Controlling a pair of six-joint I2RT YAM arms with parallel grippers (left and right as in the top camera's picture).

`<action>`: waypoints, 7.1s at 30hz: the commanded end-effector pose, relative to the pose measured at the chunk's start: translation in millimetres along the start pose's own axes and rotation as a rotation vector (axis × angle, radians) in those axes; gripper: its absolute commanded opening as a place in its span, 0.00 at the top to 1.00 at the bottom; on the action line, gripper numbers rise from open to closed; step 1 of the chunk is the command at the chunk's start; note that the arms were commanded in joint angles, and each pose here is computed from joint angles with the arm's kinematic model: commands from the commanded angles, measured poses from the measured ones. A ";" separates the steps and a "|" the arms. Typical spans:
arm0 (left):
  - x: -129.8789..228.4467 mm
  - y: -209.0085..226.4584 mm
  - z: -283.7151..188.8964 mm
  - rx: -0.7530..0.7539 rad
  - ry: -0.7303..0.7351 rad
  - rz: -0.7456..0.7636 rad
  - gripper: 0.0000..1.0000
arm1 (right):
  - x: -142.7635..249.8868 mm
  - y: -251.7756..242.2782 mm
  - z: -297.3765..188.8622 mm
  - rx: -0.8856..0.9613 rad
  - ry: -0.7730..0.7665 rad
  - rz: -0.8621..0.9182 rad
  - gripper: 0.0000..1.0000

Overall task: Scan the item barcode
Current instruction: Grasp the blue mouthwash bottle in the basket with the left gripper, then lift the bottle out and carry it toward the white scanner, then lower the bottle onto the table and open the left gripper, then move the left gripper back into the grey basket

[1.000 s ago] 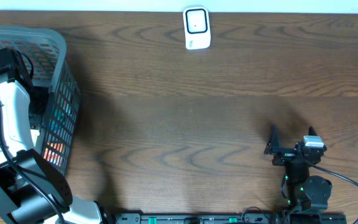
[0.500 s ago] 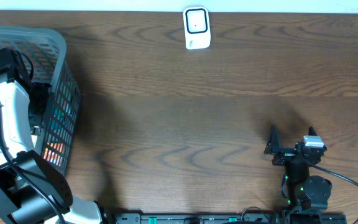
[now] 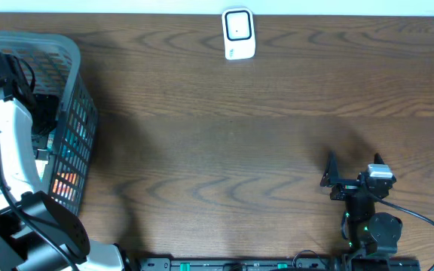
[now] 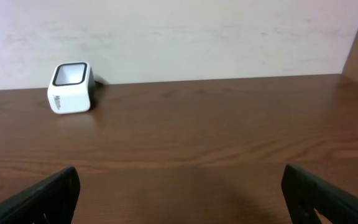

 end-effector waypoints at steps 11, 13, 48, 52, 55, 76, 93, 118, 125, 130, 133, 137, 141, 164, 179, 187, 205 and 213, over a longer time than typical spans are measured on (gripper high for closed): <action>-1.1 6.1 -9.0 -0.020 0.000 0.011 0.76 | 0.6 -0.9 -0.2 0.008 0.001 -0.012 0.01; -0.9 6.5 -9.1 -0.022 0.001 0.011 0.81 | 0.6 -0.9 -0.2 0.008 0.001 -0.012 0.01; -18.4 29.2 -250.7 0.833 -0.132 -0.044 0.92 | 0.6 -0.9 -0.2 0.008 0.001 -0.012 0.01; -1.3 25.3 -274.1 0.972 -0.016 0.004 0.91 | 0.6 -0.9 -0.2 0.008 0.001 -0.012 0.01; 12.9 23.1 -279.3 1.007 0.094 0.018 0.92 | 0.6 -0.9 -0.2 0.008 0.001 -0.012 0.01; 190.0 -10.7 -207.8 0.665 0.430 0.537 0.92 | 0.6 -0.9 -0.2 0.008 0.001 -0.012 0.01; 346.9 14.3 -118.8 0.395 0.167 0.939 0.92 | 0.6 -0.9 -0.2 0.008 0.001 -0.012 0.01; 424.8 31.4 -69.2 0.377 0.118 1.054 0.28 | 0.6 -0.9 -0.2 0.008 0.001 -0.012 0.01; 424.8 31.5 -69.2 0.381 0.110 1.098 0.25 | 0.6 -0.9 -0.2 0.008 0.001 -0.012 0.01; 424.2 32.8 -68.7 0.374 0.110 1.100 0.25 | 0.6 -0.9 -0.2 0.008 0.001 -0.012 0.01; 421.0 36.1 -67.0 0.351 0.103 1.109 0.25 | 0.6 -0.9 -0.2 0.008 0.001 -0.012 0.01; 417.8 39.6 -62.8 0.327 0.094 1.117 0.24 | 0.6 -0.9 -0.2 0.008 0.001 -0.012 0.01; 414.9 44.8 -54.1 0.301 0.084 1.127 0.25 | 0.6 -0.9 -0.2 0.008 0.001 -0.012 0.01; 410.7 74.4 0.2 0.214 0.089 1.045 0.24 | 0.6 -0.9 -0.2 0.008 0.001 -0.012 0.01; 411.1 102.2 13.8 0.152 0.097 1.011 0.12 | 0.6 -0.9 -0.2 0.008 0.001 -0.012 0.01; 407.5 116.6 4.6 0.056 0.197 0.829 0.06 | 0.6 -0.9 -0.2 0.008 0.001 -0.012 0.01; 321.6 63.9 -174.4 0.689 0.145 0.937 0.02 | 0.6 -0.9 -0.2 0.008 0.001 -0.012 0.01; 224.8 40.8 -250.5 0.959 -0.099 0.895 0.02 | 0.6 -0.9 -0.2 0.008 0.001 -0.012 0.01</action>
Point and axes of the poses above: each gripper's point midway between its finger pads, its own z axis out along the fingers, its own y axis along the line the jaws close on, x = y × z, the point moved 4 cm from there along -z, back along the fingers, and after that the axes turned 13 degrees about -z, right-handed, at the moved point
